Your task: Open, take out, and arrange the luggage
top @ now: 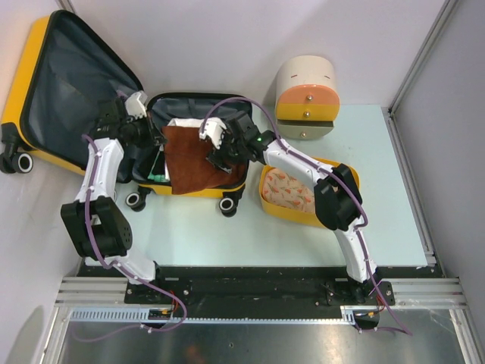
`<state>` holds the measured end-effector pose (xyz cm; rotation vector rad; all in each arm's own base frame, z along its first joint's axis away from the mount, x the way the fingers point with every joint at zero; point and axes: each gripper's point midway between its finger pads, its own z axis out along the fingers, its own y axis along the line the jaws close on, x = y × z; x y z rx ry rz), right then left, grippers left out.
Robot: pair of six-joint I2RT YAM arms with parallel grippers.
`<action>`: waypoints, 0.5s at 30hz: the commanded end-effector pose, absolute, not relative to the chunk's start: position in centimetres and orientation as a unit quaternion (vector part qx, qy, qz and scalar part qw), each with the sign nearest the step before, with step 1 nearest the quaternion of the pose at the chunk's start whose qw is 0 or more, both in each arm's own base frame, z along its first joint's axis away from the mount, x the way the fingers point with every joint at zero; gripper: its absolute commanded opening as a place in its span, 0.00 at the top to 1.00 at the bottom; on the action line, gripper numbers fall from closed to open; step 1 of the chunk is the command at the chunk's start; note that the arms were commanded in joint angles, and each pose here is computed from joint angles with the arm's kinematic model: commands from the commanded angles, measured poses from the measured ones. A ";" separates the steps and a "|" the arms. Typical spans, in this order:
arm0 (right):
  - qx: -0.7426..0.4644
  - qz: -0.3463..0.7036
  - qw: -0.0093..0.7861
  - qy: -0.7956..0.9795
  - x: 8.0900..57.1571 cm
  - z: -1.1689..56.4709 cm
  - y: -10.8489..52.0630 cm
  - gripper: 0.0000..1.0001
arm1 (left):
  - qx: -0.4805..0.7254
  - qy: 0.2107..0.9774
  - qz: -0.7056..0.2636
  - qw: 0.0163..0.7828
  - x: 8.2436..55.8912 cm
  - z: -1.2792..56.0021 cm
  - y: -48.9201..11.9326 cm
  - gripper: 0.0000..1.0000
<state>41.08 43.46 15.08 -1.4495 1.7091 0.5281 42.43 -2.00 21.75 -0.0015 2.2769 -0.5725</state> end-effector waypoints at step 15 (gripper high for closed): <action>-0.521 0.268 0.544 0.600 41.0 23.5 47.2 0.10 | -0.128 0.821 -0.392 0.394 42.2 32.5 -5.2 1.00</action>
